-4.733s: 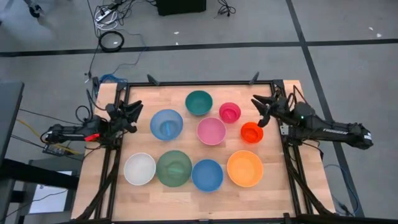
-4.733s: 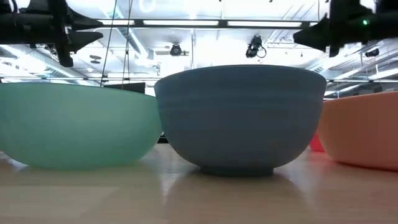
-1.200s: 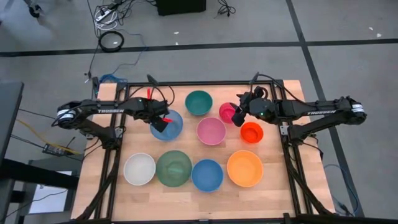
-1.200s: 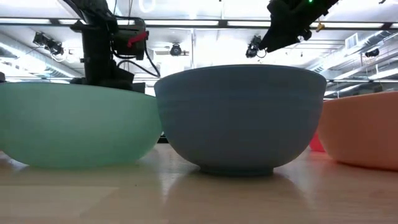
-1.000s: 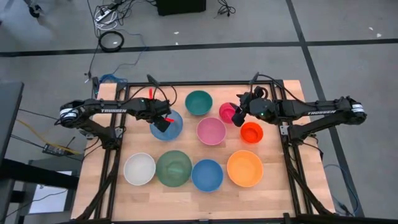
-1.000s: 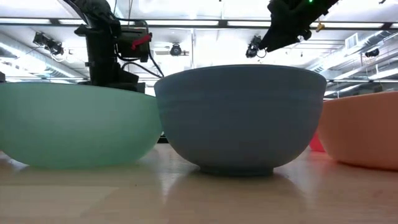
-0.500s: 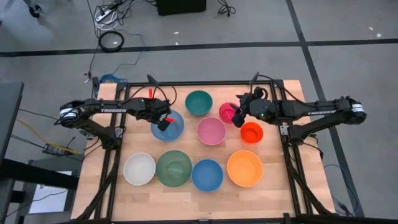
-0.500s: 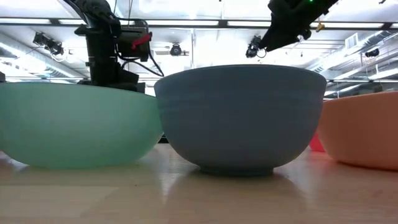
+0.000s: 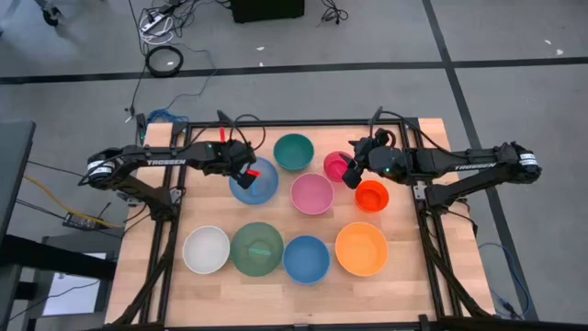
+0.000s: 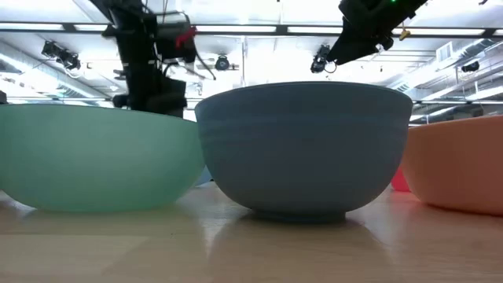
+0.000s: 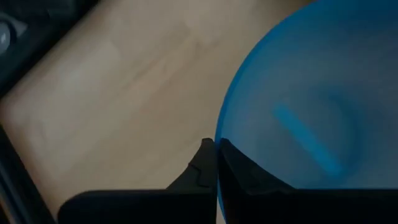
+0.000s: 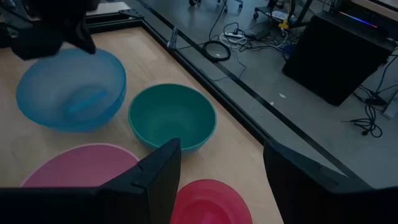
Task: Nest bowls inside each other
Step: Stack the light blue bowl on top of the green bowl
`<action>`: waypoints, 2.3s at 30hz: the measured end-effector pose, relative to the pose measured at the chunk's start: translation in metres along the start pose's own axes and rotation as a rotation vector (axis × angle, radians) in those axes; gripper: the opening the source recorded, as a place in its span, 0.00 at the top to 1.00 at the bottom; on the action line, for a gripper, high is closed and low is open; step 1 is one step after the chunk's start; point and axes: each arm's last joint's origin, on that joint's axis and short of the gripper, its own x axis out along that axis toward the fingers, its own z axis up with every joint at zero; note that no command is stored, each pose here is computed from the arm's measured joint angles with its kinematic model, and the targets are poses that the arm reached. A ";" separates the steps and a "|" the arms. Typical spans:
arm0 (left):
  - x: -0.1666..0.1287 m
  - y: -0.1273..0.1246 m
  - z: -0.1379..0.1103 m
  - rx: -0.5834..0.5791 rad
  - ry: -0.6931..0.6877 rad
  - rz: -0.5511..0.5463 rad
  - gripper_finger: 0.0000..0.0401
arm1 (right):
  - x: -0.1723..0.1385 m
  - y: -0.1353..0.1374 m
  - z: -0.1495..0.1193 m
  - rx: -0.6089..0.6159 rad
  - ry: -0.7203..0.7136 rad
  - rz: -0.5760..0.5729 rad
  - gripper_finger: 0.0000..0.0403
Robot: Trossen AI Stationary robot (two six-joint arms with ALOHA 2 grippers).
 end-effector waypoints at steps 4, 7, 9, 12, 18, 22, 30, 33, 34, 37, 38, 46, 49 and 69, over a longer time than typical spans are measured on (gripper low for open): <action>-0.031 0.003 0.013 0.026 -0.076 0.017 1.00 | 0.000 0.000 0.000 0.000 0.001 0.000 0.47; -0.057 0.007 0.021 0.022 -0.129 0.008 1.00 | 0.000 0.000 0.000 -0.001 0.002 -0.001 0.47; -0.072 0.007 0.024 0.029 -0.159 -0.014 1.00 | 0.000 0.000 0.000 -0.001 0.002 -0.001 0.47; -0.097 0.002 0.025 0.046 -0.212 -0.123 1.00 | 0.000 0.000 0.000 -0.001 0.004 -0.001 0.48; -0.134 -0.011 0.011 0.105 -0.149 -0.338 1.00 | 0.000 0.000 -0.001 -0.002 0.006 -0.002 0.48; -0.143 -0.026 -0.013 0.147 -0.005 -0.399 1.00 | 0.000 0.000 -0.001 -0.002 0.006 -0.002 0.47; -0.146 -0.066 -0.044 0.174 0.106 -0.406 1.00 | 0.000 0.000 0.000 0.001 0.002 -0.001 0.47; -0.138 -0.083 -0.051 0.200 0.146 -0.383 1.00 | 0.000 0.000 0.000 0.001 0.001 -0.001 0.47; -0.135 -0.087 -0.053 0.211 0.162 -0.376 1.00 | 0.000 0.000 0.000 0.001 0.001 0.001 0.47; -0.124 -0.100 -0.057 0.241 0.207 -0.335 1.00 | -0.001 0.001 0.000 0.000 -0.001 0.006 0.47; -0.121 -0.104 -0.058 0.248 0.213 -0.326 1.00 | -0.001 0.002 0.000 -0.001 -0.002 0.007 0.47; -0.112 -0.112 -0.058 0.262 0.197 -0.275 0.92 | -0.002 0.003 0.000 -0.004 -0.002 0.017 0.47; -0.112 -0.112 -0.058 0.257 0.192 -0.275 0.86 | -0.002 0.003 0.000 -0.004 -0.002 0.017 0.47; -0.120 -0.104 -0.057 0.248 0.192 -0.308 0.74 | -0.002 0.003 0.000 0.003 0.000 0.036 0.47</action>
